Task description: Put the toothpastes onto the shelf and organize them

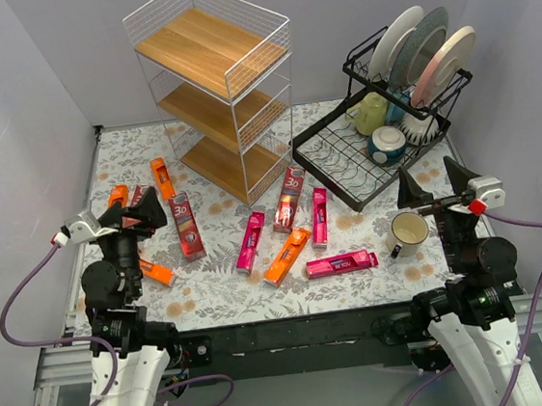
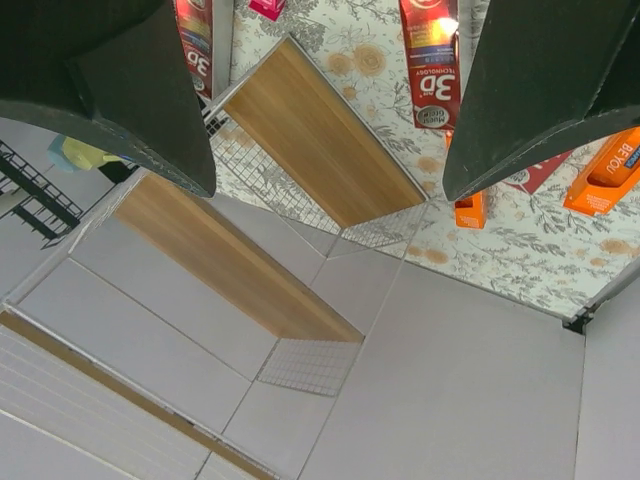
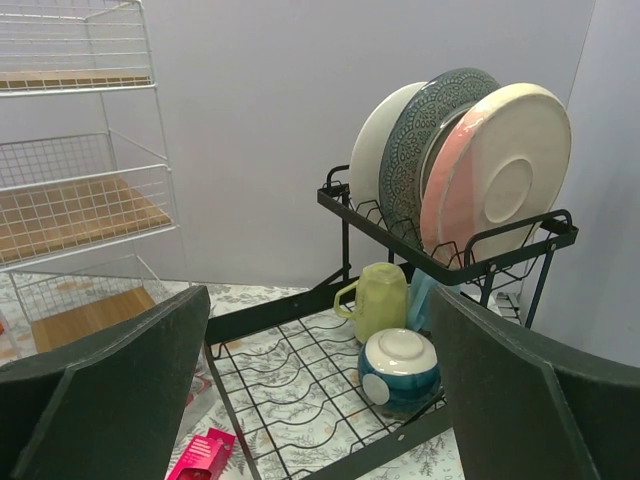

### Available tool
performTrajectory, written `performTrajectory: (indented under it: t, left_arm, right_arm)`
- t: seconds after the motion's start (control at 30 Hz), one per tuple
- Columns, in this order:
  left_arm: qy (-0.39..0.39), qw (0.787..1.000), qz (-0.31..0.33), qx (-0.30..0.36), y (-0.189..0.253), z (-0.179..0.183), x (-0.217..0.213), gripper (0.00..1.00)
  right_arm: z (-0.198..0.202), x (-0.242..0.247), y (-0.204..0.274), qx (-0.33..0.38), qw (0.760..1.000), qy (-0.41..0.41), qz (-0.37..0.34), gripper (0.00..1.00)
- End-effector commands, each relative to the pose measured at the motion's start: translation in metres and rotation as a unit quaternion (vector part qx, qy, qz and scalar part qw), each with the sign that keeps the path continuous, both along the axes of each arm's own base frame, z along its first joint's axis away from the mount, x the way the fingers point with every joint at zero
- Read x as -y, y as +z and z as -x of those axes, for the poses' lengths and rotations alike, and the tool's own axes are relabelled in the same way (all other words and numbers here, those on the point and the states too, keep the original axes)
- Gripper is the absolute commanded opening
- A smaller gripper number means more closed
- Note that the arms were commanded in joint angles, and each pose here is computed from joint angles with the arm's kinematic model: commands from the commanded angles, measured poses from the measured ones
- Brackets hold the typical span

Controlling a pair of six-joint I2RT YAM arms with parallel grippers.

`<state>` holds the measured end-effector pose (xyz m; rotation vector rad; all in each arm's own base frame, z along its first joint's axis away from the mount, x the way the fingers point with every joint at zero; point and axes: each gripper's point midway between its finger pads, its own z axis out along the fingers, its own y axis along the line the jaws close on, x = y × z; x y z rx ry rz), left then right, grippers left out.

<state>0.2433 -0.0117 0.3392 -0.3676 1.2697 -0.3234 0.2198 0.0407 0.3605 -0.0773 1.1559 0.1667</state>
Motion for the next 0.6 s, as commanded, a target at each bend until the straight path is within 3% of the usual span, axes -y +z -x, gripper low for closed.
performTrajectory:
  t: [0.0,0.57]
  left_arm:
    - [0.005,1.0,0.011,-0.023,-0.016,-0.01,0.0,0.98]
    - [0.029,0.992,0.051,-0.109,-0.067,-0.033,-0.004,0.98]
  right_arm:
    - [0.007,-0.004,0.005,0.022,0.999,0.018,-0.017,0.99]
    - [0.003,-0.017,-0.032,-0.01,0.998,0.053,-0.028,0.98]
